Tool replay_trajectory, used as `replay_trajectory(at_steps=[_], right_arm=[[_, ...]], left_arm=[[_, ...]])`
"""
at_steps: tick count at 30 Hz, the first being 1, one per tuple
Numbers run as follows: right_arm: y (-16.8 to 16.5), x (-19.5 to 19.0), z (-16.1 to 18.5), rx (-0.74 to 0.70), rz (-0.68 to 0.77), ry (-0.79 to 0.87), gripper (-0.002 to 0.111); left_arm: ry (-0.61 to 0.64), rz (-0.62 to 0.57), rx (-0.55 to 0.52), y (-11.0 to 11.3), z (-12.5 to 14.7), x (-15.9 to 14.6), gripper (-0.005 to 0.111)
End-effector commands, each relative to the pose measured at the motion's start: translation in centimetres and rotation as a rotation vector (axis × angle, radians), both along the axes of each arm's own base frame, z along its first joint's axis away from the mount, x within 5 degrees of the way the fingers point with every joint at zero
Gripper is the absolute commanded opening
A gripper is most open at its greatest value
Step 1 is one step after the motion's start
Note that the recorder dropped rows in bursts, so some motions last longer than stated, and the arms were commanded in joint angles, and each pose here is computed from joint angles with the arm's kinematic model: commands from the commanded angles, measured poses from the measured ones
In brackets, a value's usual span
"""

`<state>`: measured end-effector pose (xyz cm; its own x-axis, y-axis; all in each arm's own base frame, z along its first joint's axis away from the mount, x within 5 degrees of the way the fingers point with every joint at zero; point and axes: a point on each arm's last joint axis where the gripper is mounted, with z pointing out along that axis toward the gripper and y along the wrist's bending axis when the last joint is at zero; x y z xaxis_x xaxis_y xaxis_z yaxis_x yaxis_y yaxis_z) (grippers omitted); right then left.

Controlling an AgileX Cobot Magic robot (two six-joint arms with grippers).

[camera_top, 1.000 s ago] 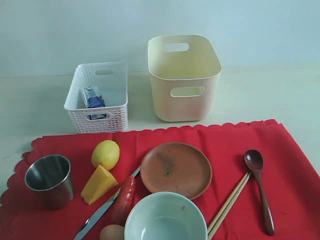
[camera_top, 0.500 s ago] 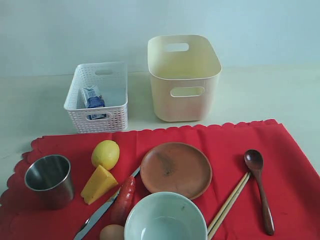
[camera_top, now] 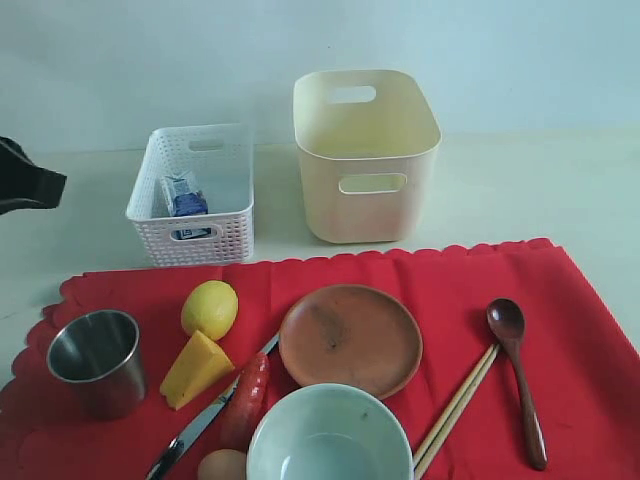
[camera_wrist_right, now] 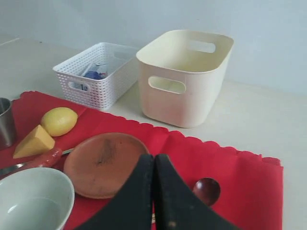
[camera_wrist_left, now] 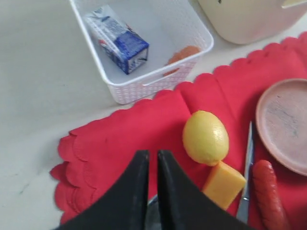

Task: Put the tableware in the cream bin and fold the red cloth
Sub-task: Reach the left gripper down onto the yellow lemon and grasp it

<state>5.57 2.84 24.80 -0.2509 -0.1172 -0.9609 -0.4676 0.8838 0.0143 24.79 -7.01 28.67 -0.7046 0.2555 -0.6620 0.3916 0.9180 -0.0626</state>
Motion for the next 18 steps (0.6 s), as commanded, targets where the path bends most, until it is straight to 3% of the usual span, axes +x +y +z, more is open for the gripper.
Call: replay_trajectory(at_steps=[1,4,6,10,18], right_arm=[[-0.4,0.2,0.0,0.008,-0.068,-0.012,0.0],[-0.6,0.3,0.0,0.008,-0.109,-0.012,0.0],[-0.8,0.3,0.0,0.007,-0.135,-0.012,0.0],[-1.1,0.4,0.0,0.007,-0.182,-0.012,0.0],[-1.7,0.5,0.0,0.007,-0.282,-0.014,0.0]], left_arm=[[0.1,-0.109,-0.038,-1.6,-0.9,1.8,0.029],[0.156,-0.147,-0.035,-2.2,-2.1,3.2,0.049],[0.171,-0.156,-0.027,-2.4,-2.6,4.1,0.055],[0.185,-0.187,-0.006,-3.1,-3.5,5.6,0.056],[0.209,-0.345,0.093,-7.6,-5.3,6.8,0.056]])
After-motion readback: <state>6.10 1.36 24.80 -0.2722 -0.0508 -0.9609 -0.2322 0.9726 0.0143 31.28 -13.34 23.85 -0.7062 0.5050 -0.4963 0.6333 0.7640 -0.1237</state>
